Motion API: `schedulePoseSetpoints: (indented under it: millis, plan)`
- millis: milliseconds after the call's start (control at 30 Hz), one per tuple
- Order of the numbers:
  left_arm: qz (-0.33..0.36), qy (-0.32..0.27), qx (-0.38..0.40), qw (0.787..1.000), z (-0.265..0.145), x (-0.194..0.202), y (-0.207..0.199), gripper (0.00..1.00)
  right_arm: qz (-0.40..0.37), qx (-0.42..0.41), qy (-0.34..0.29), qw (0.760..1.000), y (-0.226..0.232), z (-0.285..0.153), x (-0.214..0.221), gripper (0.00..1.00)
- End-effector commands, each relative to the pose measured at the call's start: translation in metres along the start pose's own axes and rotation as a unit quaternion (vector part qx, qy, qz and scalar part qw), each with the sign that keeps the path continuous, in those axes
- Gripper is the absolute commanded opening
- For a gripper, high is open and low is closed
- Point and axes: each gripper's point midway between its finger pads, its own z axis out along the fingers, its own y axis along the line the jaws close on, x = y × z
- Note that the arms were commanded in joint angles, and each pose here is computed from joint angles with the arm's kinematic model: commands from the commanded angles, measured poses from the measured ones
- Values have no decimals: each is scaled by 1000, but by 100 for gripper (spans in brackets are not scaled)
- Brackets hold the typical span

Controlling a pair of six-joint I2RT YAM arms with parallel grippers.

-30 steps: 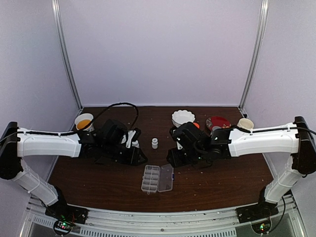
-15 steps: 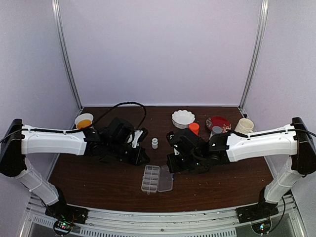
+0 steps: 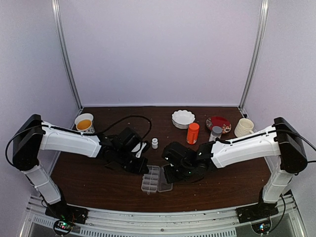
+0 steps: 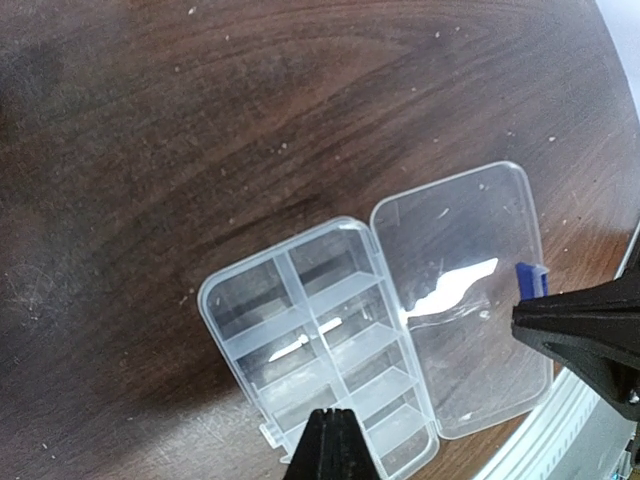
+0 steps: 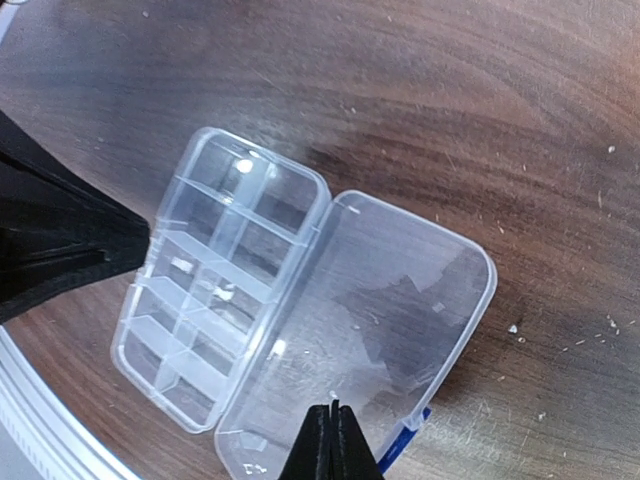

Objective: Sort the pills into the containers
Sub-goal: Adjust the pill container at the center of the board.

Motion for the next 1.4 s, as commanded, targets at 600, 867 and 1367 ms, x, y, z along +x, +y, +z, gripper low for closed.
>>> schedulePoseSetpoints:
  millis: [600,867,1367]
  plan:
    - [-4,26,21,999,32,12,2,0,-7,72,49,996,-24,38,28,0]
    - [-3,23,24,999,31,9,-1,0,-7,71,42,997,-23,38,23,0]
    - [-26,24,-67,997,16,15,42,0,-9,20,47,999,10,48,17,0]
